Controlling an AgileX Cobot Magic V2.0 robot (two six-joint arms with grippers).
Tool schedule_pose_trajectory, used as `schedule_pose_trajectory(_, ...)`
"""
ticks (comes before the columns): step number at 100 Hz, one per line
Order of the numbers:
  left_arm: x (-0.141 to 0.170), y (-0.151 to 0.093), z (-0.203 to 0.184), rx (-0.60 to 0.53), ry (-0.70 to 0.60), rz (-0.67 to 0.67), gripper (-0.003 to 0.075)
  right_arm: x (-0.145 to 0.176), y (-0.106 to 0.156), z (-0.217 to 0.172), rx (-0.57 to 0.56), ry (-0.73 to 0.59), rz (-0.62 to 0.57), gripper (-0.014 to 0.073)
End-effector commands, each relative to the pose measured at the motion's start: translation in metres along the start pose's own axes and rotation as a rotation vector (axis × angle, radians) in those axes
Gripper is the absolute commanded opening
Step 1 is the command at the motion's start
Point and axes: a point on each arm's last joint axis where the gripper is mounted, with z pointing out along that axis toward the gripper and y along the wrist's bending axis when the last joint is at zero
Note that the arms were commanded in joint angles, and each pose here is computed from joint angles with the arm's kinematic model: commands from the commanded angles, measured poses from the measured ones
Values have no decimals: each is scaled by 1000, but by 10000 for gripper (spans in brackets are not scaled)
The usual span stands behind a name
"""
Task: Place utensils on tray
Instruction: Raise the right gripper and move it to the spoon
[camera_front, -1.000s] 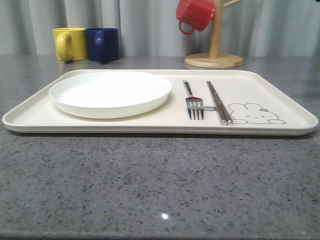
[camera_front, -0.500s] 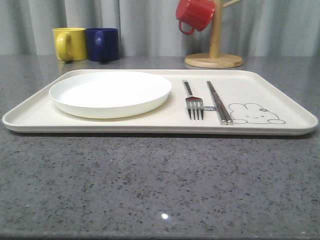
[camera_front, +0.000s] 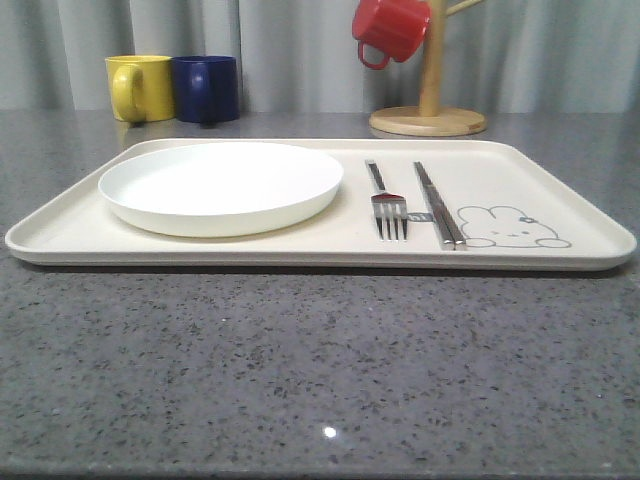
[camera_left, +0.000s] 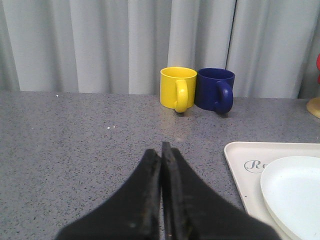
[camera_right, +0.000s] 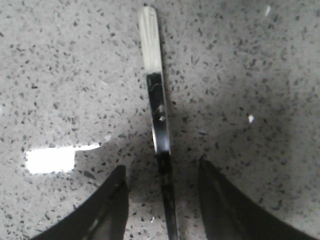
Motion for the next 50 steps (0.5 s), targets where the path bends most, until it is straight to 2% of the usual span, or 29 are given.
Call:
schedule_pose_trajectory(1,-15,3,-1,-32,-91,-7,-18,-7,-1,-21,3,-91,-7,337)
schedule_pose_trajectory(12,-15,3,-1,-32,-91,-7,-18,-7,-1,-22,4,-92,-7,273)
schedule_pose_trajectory(29,-15,3,-1,-32,-91,-7,-18,-6,-1,-22,-4,-87,-1,31)
schedule_pose_trajectory(34,-15,3,-1,-32,-91,-7,-18,-7,0,-22,-16,-88,7,-16)
schedule_pose_trajectory(50,-15,3,-1,-32,-91,-7,-18,-5,5,-29,-59,-90,31,-32)
